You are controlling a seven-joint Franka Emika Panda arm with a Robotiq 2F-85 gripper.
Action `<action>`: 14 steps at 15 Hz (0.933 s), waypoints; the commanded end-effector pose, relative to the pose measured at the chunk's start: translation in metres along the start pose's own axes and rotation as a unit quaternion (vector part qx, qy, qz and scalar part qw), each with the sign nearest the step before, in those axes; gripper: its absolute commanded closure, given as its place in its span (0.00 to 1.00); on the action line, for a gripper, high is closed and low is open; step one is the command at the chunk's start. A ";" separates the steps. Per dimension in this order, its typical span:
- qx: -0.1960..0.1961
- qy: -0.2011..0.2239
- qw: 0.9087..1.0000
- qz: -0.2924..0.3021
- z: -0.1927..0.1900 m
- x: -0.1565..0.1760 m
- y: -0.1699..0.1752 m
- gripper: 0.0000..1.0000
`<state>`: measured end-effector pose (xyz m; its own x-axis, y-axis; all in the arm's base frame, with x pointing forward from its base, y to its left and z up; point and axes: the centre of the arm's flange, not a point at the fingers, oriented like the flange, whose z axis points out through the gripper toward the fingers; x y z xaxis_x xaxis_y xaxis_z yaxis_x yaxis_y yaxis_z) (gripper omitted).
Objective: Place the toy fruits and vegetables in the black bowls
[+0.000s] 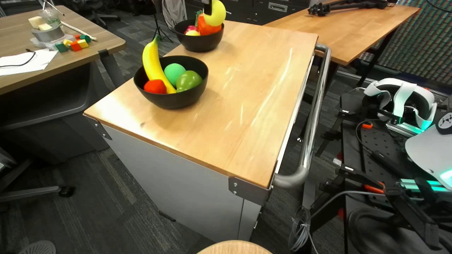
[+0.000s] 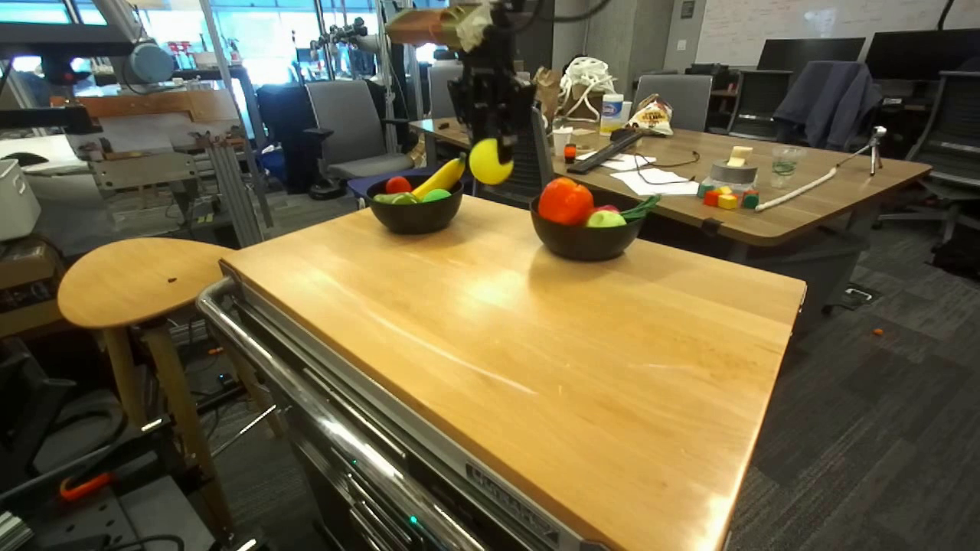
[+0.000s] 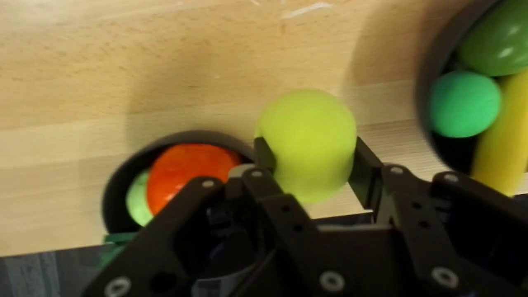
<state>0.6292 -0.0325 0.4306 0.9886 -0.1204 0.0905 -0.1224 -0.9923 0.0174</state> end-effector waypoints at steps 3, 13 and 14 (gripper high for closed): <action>0.029 0.036 0.990 -0.131 -0.039 -0.008 -0.128 0.78; 0.003 -0.008 0.989 -0.146 -0.012 0.008 -0.155 0.27; 0.001 -0.015 0.989 -0.149 -0.017 0.006 -0.150 0.21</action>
<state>0.6488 0.1237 0.4241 0.9848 0.1552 0.0782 0.1552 -0.9879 0.0070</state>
